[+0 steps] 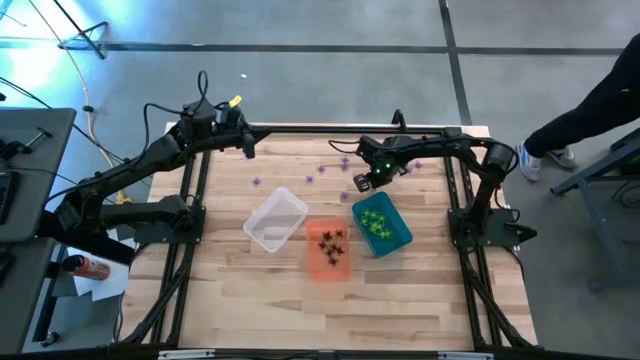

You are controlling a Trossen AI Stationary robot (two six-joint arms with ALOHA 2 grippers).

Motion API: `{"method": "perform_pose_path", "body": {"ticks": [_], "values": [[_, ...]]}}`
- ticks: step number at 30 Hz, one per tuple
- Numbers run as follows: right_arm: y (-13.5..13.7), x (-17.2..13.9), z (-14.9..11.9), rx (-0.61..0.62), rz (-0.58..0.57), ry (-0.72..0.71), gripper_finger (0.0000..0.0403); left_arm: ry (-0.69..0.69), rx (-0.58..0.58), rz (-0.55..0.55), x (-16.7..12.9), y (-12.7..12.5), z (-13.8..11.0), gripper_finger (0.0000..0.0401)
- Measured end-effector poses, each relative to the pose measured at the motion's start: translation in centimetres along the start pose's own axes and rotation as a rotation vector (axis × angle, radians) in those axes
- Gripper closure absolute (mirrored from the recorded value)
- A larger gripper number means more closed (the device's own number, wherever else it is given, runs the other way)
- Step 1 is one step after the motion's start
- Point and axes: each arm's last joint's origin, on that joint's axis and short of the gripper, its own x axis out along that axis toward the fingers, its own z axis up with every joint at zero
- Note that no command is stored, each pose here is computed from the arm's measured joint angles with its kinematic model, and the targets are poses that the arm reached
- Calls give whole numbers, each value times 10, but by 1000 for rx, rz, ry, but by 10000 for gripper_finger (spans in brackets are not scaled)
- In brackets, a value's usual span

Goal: Sort Halloween decoration
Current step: Put the green spider toy into the blue bin

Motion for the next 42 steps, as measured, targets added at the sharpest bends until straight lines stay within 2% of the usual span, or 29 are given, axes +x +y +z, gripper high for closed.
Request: {"method": "perform_pose_path", "body": {"ticks": [2, 6, 12, 15, 19, 23, 29, 32, 42], "values": [[1, -14, -1, -46, 13, -22, 398, 14, -4, 6, 0, 1, -2, 401], [4, -58, -3, -181, 98, -156, 399, 22, 0, 9, 0, 1, -2, 401], [13, -132, -25, -479, 356, -441, 401, 16, 57, 3, 0, 1, -2, 401], [18, -163, -41, -543, 479, -595, 401, 2, 120, -61, 0, -2, 1, 401], [26, -192, -61, -629, 612, -779, 402, -10, 188, -214, 0, -12, 4, 401], [31, -202, -72, -685, 700, -899, 402, -37, 230, -311, 2, -24, 2, 401], [34, -203, -77, -711, 724, -924, 402, -142, 187, -433, 9, -36, -11, 401], [34, -203, -77, -723, 723, -926, 402, -153, 139, -456, 13, -38, -18, 401], [35, -203, -80, -756, 784, -881, 402, -95, 131, -502, 28, -48, -30, 401]]}}
